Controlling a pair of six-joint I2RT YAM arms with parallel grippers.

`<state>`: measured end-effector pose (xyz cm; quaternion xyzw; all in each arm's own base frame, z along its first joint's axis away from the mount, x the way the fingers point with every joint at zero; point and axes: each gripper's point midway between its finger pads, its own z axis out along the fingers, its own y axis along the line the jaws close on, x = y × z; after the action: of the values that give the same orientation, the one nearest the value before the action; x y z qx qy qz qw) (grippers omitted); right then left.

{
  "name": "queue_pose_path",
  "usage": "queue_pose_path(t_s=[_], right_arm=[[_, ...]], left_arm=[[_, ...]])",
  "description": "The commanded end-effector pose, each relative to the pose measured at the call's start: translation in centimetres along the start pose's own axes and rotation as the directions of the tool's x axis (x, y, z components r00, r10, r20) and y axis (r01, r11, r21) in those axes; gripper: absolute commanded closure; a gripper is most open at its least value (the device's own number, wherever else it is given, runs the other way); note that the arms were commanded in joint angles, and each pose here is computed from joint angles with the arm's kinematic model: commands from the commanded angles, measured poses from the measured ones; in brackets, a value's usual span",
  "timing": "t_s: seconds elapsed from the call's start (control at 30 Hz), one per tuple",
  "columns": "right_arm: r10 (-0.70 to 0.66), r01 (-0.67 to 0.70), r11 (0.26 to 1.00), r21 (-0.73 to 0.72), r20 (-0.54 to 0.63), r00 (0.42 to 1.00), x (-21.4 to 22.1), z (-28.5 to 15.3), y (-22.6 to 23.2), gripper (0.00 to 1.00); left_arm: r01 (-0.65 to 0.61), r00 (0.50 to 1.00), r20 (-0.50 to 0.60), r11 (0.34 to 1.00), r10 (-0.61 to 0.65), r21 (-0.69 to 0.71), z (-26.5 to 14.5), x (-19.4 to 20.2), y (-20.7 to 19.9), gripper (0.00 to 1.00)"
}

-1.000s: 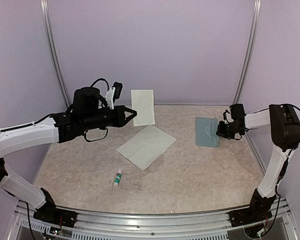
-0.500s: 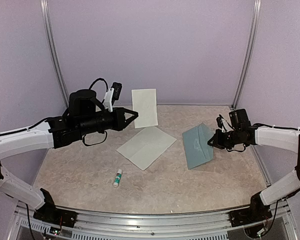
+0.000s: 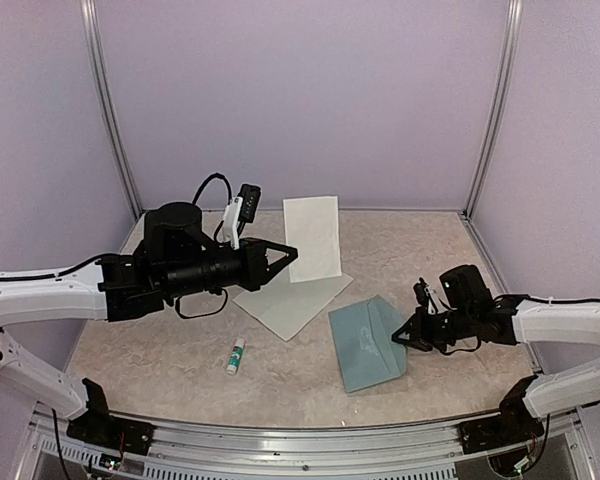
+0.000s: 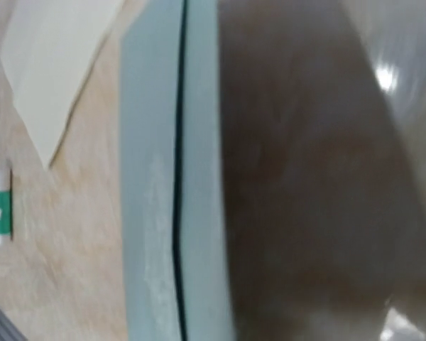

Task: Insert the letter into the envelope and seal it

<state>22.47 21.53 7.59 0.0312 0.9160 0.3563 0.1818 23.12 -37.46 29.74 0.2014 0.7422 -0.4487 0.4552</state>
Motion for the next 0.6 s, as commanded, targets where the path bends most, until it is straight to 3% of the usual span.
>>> queue_pose_path(t_s=[0.0, 0.07, 0.17, 0.23, 0.33, 0.43, 0.57], right_arm=[[0.047, -0.043, 0.997, -0.07, 0.052, 0.998, 0.0, 0.2, 1.5, 0.76], [0.033, -0.03, 0.999, -0.03, 0.09, 0.995, -0.6, -0.6, 1.3, 0.42], [-0.049, 0.043, 0.998, 0.034, 0.18, 0.983, -2.5, -2.6, 1.7, 0.14], [-0.152, 0.159, 0.987, -0.012, 0.235, 0.96, -3.8, -4.0, 3.9, 0.08], [-0.268, 0.339, 0.917, -0.21, 0.304, 0.914, -4.2, -6.0, 9.4, 0.05], [-0.369, 0.496, 0.727, -0.475, 0.339, 0.865, -2.5, -8.9, 15.7, 0.04], [-0.399, 0.59, 0.505, -0.63, 0.437, 0.807, -1.5, -13.0, 20.4, 0.04]], left_arm=[[0.046, 0.997, 0.062, 0.998, -0.048, 0.044, -0.4, -0.3, -1.5, 1.0], [0.066, 0.995, 0.066, 0.996, -0.07, 0.062, -0.4, 0.0, -1.7, 1.0], [0.076, 0.993, 0.085, 0.99, -0.086, 0.118, -0.3, -0.1, -2.8, 1.0], [0.072, 0.991, 0.099, 0.985, -0.089, 0.156, -0.4, -0.3, -3.7, 1.0], [0.064, 0.99, 0.11, 0.975, -0.089, 0.212, -0.3, -0.3, -4.7, 1.0], [0.068, 0.991, 0.092, 0.966, -0.093, 0.248, 0.0, 0.1, -5.4, 1.0], [0.063, 0.994, 0.072, 0.957, -0.087, 0.283, 0.3, 0.9, -6.1, 1.0]])
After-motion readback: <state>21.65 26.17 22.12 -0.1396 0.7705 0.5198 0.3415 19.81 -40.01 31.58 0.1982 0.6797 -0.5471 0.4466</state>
